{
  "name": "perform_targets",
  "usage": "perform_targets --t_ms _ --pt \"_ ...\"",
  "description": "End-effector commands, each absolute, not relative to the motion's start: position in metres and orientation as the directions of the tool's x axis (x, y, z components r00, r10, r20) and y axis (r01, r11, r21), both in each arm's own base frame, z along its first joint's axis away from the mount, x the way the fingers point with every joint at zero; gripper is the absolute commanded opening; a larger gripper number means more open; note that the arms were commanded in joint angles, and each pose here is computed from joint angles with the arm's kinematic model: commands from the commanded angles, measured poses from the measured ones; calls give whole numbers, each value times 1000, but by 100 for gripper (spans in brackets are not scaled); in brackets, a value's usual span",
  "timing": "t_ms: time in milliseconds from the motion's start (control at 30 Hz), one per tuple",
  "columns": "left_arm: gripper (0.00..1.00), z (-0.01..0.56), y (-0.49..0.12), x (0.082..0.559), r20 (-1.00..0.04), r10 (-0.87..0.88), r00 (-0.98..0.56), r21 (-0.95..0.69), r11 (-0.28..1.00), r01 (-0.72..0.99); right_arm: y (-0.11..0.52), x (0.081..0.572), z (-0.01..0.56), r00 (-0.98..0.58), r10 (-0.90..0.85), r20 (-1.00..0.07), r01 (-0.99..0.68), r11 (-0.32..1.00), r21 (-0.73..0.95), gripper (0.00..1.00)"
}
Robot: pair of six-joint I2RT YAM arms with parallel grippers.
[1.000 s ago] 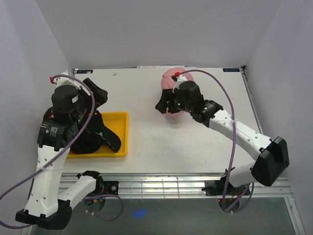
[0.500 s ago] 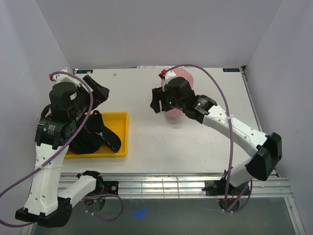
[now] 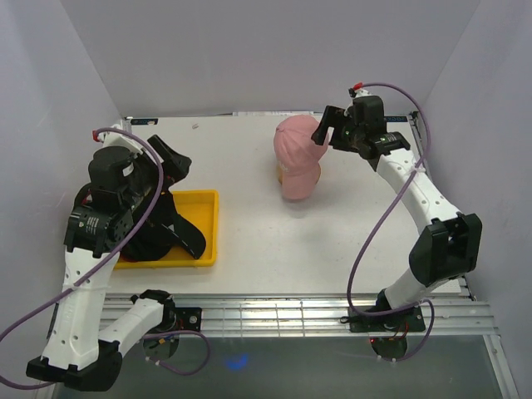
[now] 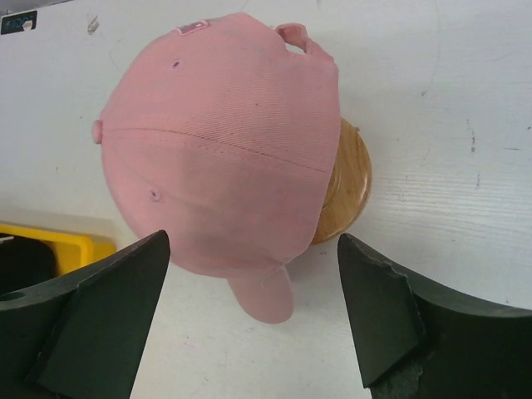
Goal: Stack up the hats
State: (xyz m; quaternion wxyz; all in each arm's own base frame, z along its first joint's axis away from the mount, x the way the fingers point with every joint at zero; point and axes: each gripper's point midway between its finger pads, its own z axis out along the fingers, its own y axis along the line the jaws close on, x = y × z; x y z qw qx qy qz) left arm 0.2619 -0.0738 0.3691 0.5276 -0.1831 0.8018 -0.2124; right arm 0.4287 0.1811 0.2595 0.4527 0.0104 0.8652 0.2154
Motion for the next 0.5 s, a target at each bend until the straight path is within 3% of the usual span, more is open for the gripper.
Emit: perform_targets --t_ms 0,267,467 --pt "98 368 -82 263 -772 -506 -384 -542 840 -18 199 435 266 -604 246 -758 -245 848 471 87" --pt "98 364 -81 262 -784 -486 -386 -523 852 -10 185 444 245 -635 394 -665 -179 762 622 84" --pt "98 363 -78 260 -790 -477 -384 -511 859 -16 174 446 231 -632 454 -629 -138 732 667 59"
